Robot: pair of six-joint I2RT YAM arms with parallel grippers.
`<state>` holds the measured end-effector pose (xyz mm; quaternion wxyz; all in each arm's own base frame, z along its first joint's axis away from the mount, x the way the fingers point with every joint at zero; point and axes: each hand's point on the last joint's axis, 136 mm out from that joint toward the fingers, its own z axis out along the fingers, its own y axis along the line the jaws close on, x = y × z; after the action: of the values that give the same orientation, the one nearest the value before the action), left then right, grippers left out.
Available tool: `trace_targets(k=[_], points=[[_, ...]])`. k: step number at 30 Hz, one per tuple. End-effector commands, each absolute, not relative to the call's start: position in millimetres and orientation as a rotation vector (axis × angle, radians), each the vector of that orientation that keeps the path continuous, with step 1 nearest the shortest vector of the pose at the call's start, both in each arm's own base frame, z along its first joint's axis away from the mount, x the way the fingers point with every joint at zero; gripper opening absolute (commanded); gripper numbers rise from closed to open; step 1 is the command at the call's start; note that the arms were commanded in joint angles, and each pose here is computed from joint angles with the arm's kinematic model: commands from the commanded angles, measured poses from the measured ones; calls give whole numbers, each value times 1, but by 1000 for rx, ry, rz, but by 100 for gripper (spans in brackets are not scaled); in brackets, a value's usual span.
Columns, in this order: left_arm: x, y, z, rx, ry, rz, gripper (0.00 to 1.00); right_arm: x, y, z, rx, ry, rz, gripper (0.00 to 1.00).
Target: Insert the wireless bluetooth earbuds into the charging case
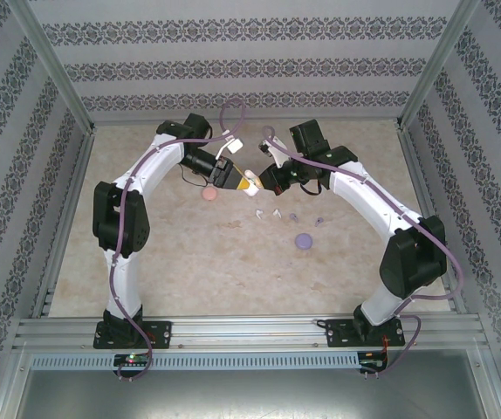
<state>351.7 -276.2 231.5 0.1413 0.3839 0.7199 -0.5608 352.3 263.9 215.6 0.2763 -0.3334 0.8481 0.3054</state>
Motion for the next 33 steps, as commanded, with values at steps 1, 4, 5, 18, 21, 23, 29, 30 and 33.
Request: trace_targets(k=[1, 4, 5, 18, 21, 23, 29, 30, 33], points=[[346, -281, 238, 1134, 2028, -1671, 50, 352, 272, 229, -932, 2230, 848, 0], [346, -281, 238, 1134, 2025, -1673, 49, 353, 273, 230, -928, 2226, 850, 0], [346, -282, 238, 1134, 2023, -1673, 47, 353, 273, 230, -928, 2226, 852, 0], [347, -285, 236, 1133, 2013, -1693, 30, 353, 276, 234, -919, 2214, 877, 0], [348, -285, 236, 1131, 2013, -1696, 19, 355, 276, 235, -913, 2212, 870, 0], [347, -286, 237, 1128, 2008, -1703, 10, 356, 275, 236, -902, 2211, 864, 0], [348, -282, 242, 1124, 1983, -1688, 0, 360, 261, 257, -792, 2195, 869, 28], [351, -280, 244, 1112, 1976, -1676, 0, 358, 257, 262, -766, 2189, 883, 33], [360, -271, 250, 1071, 1952, -1620, 0, 348, 245, 271, -697, 2184, 906, 42]])
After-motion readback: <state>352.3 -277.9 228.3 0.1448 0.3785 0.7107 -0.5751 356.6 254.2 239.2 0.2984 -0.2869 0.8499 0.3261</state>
